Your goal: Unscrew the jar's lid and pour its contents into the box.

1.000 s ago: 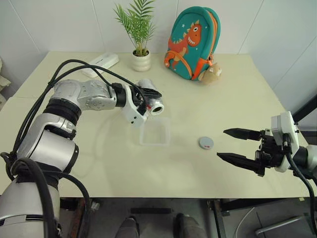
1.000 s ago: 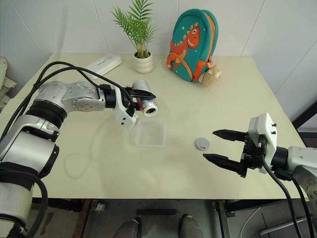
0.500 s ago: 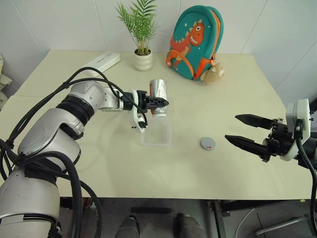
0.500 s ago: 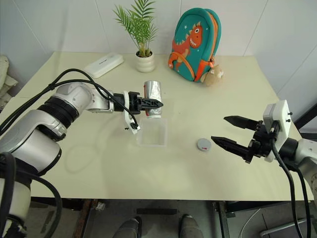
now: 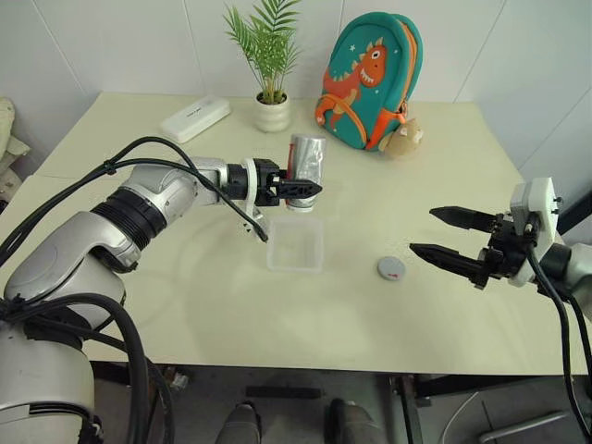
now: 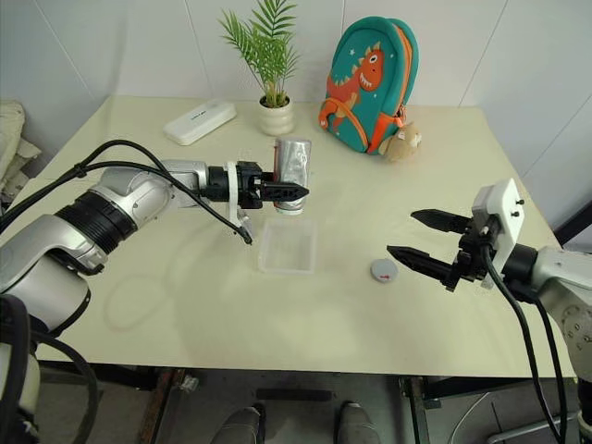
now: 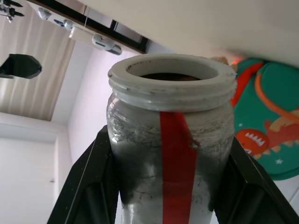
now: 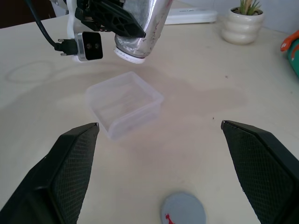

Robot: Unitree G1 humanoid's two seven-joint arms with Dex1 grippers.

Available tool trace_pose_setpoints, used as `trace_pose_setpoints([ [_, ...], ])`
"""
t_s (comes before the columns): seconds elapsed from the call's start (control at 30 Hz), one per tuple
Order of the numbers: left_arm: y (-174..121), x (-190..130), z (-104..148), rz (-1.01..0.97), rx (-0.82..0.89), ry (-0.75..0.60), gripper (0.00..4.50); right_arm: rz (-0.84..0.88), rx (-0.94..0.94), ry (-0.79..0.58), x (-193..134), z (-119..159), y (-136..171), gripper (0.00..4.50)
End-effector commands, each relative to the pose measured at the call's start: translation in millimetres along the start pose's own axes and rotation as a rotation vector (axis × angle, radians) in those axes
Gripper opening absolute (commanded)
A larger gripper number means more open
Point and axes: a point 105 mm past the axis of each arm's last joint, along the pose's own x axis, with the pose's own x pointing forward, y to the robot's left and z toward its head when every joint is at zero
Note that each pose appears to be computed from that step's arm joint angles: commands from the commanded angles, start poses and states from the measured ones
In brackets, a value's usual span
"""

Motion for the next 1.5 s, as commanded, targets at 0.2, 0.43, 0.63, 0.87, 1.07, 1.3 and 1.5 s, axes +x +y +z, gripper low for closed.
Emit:
trace_pose_setpoints([
  [0.2,14,-4,-15,0.111,-0.001,0.114,2.12,0.016,-0.057,-0.024,6,9,-2,4.41],
  [0.43,-36,-33,-17,-0.101,-0.746,0.378,2.12,0.022,-0.064,-0.01,7,6,1,4.41],
  [0.63,-78,-81,-2,-0.161,-1.576,0.71,2.12,0.018,-0.066,-0.005,6,6,-1,4.41],
  [0.87,-85,-118,4,0.052,-2.083,0.859,2.12,0.027,-0.076,-0.002,11,7,-5,4.41],
  [1.07,-88,-146,11,0.334,-2.485,0.984,2.12,0.041,-0.078,-0.011,15,9,-7,4.41],
  [1.3,-86,-142,35,0.459,-2.716,0.994,2.12,0.059,-0.079,-0.019,15,8,-6,4.41],
  [1.5,-81,-122,57,0.396,-2.798,0.89,2.12,0.07,-0.083,-0.017,13,8,-5,4.41],
])
